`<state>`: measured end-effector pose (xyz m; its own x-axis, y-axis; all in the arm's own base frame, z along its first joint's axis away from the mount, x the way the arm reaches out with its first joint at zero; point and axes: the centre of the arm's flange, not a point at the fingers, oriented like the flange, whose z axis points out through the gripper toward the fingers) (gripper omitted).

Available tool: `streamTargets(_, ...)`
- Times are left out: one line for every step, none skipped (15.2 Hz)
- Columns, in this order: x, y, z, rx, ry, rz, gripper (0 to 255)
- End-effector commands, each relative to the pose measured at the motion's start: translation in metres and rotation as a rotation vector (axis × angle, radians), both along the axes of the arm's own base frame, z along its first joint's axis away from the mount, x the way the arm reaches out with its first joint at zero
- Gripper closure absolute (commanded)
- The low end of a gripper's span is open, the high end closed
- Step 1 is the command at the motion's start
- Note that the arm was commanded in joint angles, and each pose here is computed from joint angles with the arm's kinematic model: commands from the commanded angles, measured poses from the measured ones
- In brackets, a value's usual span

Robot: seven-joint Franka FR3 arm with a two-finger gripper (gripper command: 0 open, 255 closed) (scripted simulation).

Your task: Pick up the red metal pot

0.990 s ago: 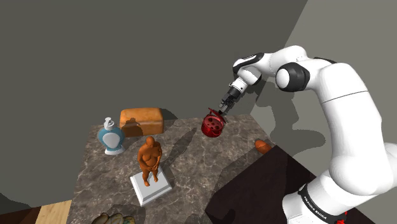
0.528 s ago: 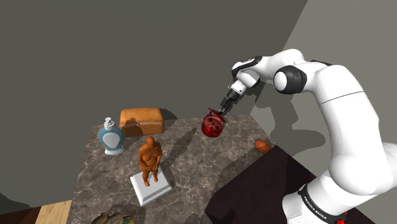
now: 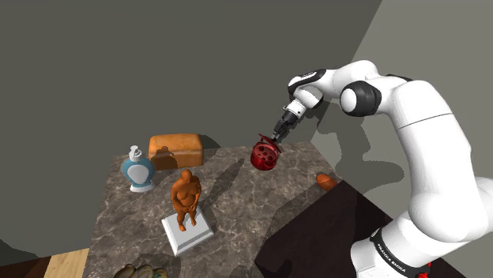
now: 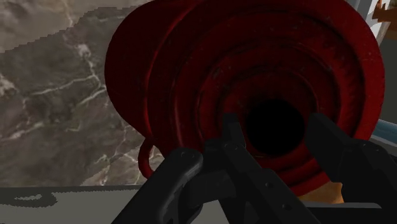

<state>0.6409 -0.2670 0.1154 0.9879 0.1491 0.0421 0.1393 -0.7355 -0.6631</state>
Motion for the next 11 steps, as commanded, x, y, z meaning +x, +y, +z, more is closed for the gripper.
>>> streamTargets(0.0, 0.001, 0.008, 0.001, -0.001, 0.0, 255)
streamTargets(0.0, 0.001, 0.013, 0.001, -0.001, 0.0, 255)
streamTargets(0.0, 0.001, 0.019, 0.001, -0.001, 0.0, 255)
streamTargets(0.0, 0.001, 0.024, 0.001, -0.001, 0.0, 255)
streamTargets(0.0, 0.001, 0.029, 0.001, -0.001, 0.0, 255)
streamTargets(0.0, 0.001, 0.035, 0.001, -0.001, 0.0, 255)
streamTargets(0.0, 0.001, 0.04, 0.001, -0.001, 0.0, 255)
streamTargets(0.0, 0.001, 0.045, 0.001, -0.001, 0.0, 255)
streamTargets(0.0, 0.001, 0.05, 0.001, -0.001, 0.0, 255)
streamTargets(0.0, 0.001, 0.056, 0.001, -0.001, 0.0, 255)
streamTargets(0.0, 0.001, 0.061, 0.001, -0.001, 0.0, 255)
